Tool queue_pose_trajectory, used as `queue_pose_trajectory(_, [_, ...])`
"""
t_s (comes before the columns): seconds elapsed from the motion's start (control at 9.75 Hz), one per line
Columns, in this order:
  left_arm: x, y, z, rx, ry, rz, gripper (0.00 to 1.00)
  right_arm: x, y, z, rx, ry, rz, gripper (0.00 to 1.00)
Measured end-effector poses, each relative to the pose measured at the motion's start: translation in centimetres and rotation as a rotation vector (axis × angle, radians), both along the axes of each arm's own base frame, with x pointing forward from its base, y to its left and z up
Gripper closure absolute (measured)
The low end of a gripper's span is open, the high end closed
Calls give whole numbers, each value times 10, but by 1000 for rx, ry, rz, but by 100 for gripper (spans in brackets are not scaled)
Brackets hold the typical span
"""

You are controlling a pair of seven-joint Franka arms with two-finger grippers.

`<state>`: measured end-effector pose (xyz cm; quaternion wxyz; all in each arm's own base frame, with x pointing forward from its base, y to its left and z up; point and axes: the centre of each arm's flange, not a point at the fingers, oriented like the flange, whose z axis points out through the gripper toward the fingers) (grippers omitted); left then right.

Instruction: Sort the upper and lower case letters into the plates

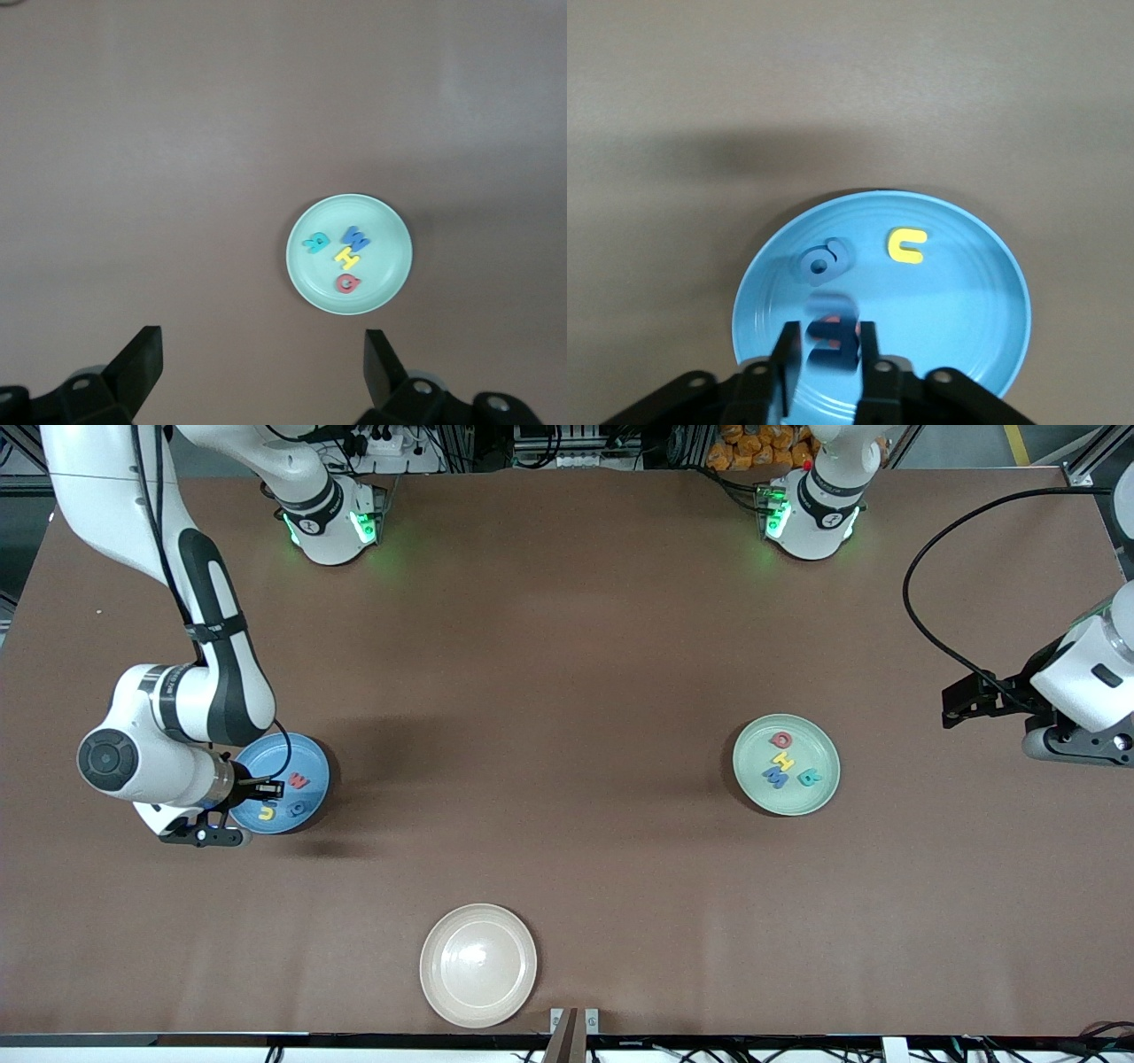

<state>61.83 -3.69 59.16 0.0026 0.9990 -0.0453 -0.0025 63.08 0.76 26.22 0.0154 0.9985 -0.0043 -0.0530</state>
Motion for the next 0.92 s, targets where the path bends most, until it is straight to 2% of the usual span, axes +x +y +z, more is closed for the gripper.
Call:
queue_pose_trajectory(0.21, [-9,33,7,-19,31,83,0,-12,13,18,16,-37,52,31])
queue_pose_trajectory(0.41, [-27,43,22,-46,74,123,0,-29,6,68,35,-89,60,2])
queue_pose_trajectory(0.51, [-31,36,26,-52,83,123,0,-36,1,101,38,-123,69,0])
queue_pose_trajectory(0.72, [-33,31,24,-66,92,129,0,-47,-21,183,40,-220,93,0])
queue_pose_trajectory(0.82, [-32,34,23,-67,95,134,0,-54,-29,218,38,-253,93,0])
queue_pose_trajectory(0.92, [-32,36,22,-67,96,138,0,-59,-33,251,39,-260,91,0])
